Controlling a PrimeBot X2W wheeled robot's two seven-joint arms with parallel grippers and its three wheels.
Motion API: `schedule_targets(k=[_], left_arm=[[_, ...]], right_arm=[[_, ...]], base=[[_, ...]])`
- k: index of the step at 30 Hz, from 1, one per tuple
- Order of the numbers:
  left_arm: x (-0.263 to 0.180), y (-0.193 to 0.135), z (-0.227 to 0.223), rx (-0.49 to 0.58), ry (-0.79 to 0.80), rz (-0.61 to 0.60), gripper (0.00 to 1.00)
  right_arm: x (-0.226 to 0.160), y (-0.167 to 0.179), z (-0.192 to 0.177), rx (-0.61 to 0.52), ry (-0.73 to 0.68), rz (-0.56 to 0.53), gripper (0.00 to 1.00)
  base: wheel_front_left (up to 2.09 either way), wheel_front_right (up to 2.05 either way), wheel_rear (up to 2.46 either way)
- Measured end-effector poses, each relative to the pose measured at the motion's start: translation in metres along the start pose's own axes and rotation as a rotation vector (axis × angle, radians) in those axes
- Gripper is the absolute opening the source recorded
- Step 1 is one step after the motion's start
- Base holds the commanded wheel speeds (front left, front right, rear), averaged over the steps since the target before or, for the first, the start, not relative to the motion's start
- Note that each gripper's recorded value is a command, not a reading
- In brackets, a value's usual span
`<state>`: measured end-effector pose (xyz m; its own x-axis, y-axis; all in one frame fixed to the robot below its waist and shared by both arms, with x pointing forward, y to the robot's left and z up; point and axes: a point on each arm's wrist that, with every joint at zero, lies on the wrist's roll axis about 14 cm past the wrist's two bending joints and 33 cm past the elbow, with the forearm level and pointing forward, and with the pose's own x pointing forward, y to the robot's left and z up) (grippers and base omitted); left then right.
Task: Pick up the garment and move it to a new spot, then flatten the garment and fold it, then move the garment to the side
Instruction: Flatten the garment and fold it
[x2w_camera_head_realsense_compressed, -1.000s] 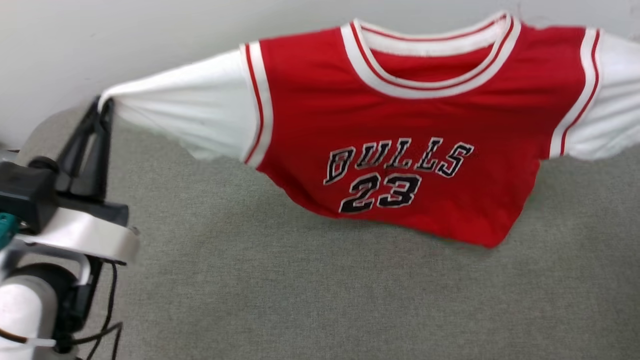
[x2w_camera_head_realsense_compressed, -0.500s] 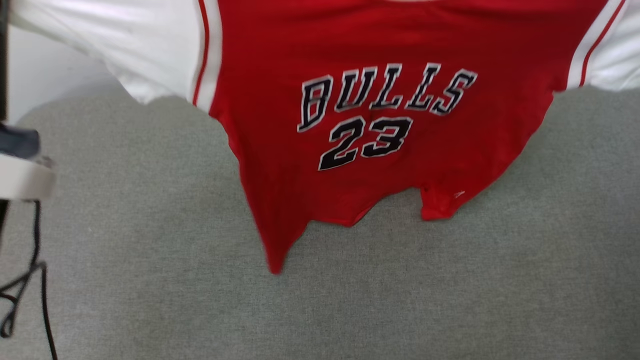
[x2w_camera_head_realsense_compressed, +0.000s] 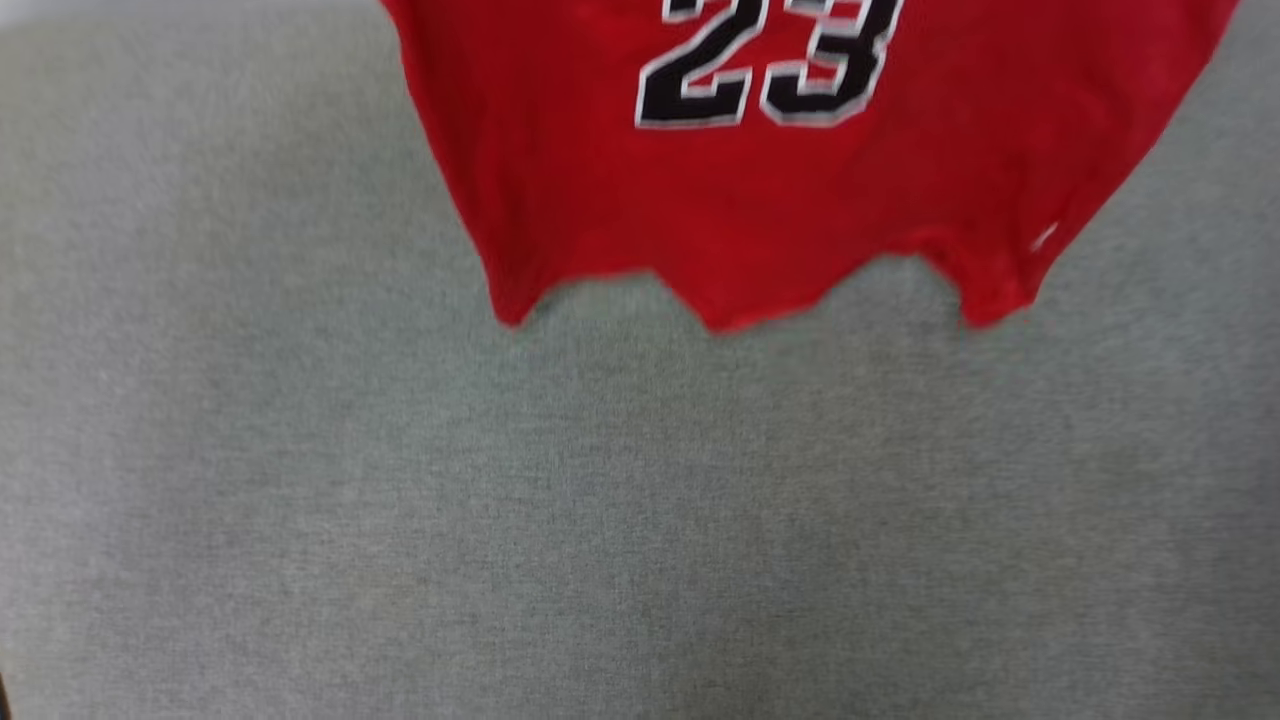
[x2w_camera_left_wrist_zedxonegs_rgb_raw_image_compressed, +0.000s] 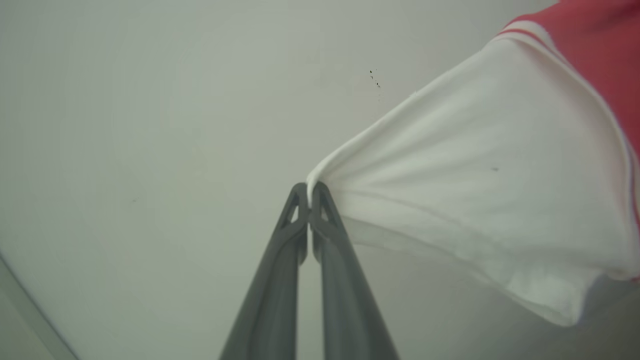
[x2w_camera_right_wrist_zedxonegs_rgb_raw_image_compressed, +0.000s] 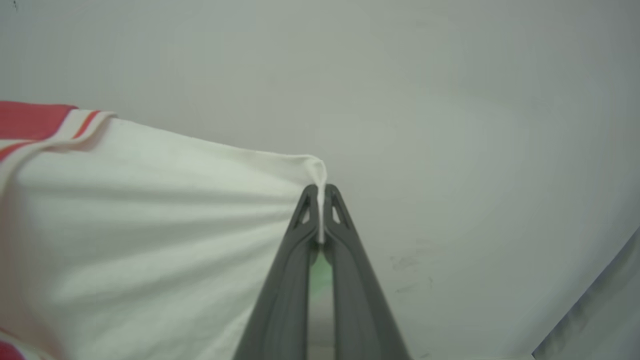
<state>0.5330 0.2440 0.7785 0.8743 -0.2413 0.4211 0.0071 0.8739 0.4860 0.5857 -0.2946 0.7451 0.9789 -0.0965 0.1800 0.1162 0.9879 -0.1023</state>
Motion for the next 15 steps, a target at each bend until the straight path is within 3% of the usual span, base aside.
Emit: schedule_targets(k=[9, 15], left_arm=[[0.072, 0.005, -0.059, 0.061, 0.002, 0.019, 0.00], [0.103, 0.005, -0.090, 0.070, -0.029, 0.049, 0.00]], right_arm=[[0.084, 0.011, -0.029, 0.058, -0.070, -0.054, 0.00], [0.120, 0.024, -0.059, 0.097, -0.116, -0.081, 0.00]], base=[[0.00, 0.00, 0.00], [0.00, 0.00, 0.00]])
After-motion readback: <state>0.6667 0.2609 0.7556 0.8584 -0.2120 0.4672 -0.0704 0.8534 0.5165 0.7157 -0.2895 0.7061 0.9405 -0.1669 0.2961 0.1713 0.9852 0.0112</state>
